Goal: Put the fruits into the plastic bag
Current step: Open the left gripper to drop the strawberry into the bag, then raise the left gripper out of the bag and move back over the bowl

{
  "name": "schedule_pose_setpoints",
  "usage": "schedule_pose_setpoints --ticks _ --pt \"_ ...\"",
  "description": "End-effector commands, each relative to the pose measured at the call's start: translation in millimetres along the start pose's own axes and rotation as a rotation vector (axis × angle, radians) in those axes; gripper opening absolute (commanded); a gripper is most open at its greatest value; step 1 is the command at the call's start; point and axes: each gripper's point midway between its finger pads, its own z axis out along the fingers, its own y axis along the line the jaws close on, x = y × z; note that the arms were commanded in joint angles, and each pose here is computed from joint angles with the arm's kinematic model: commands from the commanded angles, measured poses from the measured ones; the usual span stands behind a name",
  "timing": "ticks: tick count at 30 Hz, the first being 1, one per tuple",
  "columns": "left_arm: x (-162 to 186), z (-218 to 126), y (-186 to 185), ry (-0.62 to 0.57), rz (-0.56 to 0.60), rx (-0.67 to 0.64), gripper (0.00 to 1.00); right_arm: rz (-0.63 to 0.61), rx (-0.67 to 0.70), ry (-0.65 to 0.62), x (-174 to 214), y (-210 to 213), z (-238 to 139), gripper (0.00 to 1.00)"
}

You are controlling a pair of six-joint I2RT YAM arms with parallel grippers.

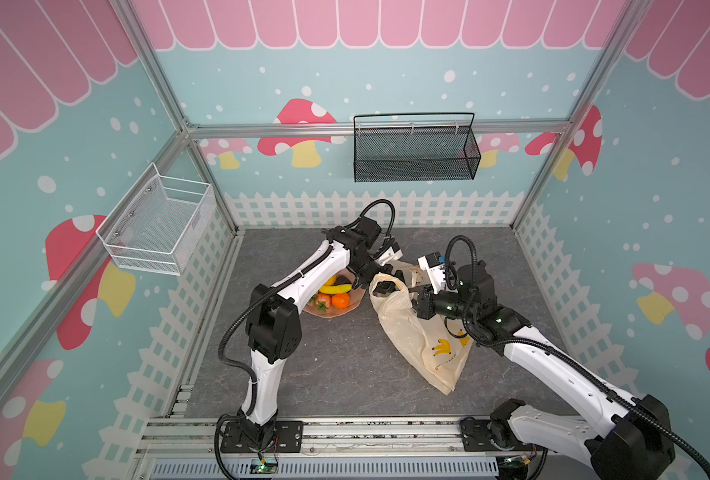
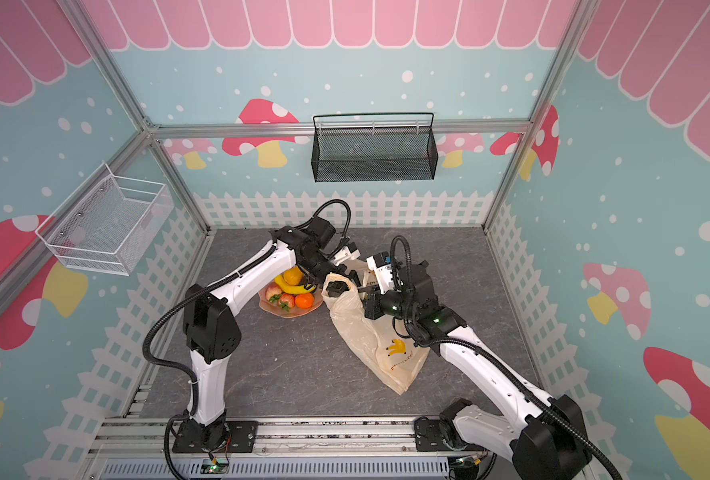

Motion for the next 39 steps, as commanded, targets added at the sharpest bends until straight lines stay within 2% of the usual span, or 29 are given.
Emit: schedule_pose_setpoints --ticks 1,5,12,17,21,28,34,39 --pt "-11.7 -28.6 -17.2 -0.075 0.027 0.036 0.9 -0.02 -0.014 -0.025 -10.8 7.0 -1.7 0.0" --pt "-14.0 -45.1 -6.3 -0.113 -0.013 -0.001 0.88 -0.02 -0.011 -0.024 -10.7 7.0 -2.3 0.0" --pt "-20.0 -97.3 45.4 -0.257 -0.187 -0.193 0.88 -0.022 -0.005 -0.024 -11.4 7.3 -4.4 0.0" --pt "-6.4 -117.7 77.7 -0.289 -0.239 -0.32 0.88 -0.024 -0.004 -0.027 -11.9 8.1 -5.7 0.0" --pt "4.9 -121.4 92.0 -0.277 -0.244 -0.384 0.88 -0.024 -0.001 -0.026 -11.7 7.4 -5.3 0.0" --pt "13.1 -118.5 105.7 -0.251 -0.27 -0.423 0.88 -0.021 0.0 -0.021 -10.3 6.9 -5.2 0.0" --pt "15.5 -105.6 110.3 -0.248 -0.388 -0.384 0.85 -0.019 0.007 -0.022 -9.5 5.8 -6.4 0.0" --pt "18.0 -89.9 110.1 -0.204 -0.318 -0.414 0.84 -0.022 0.005 -0.021 -9.3 6.2 -6.0 0.0"
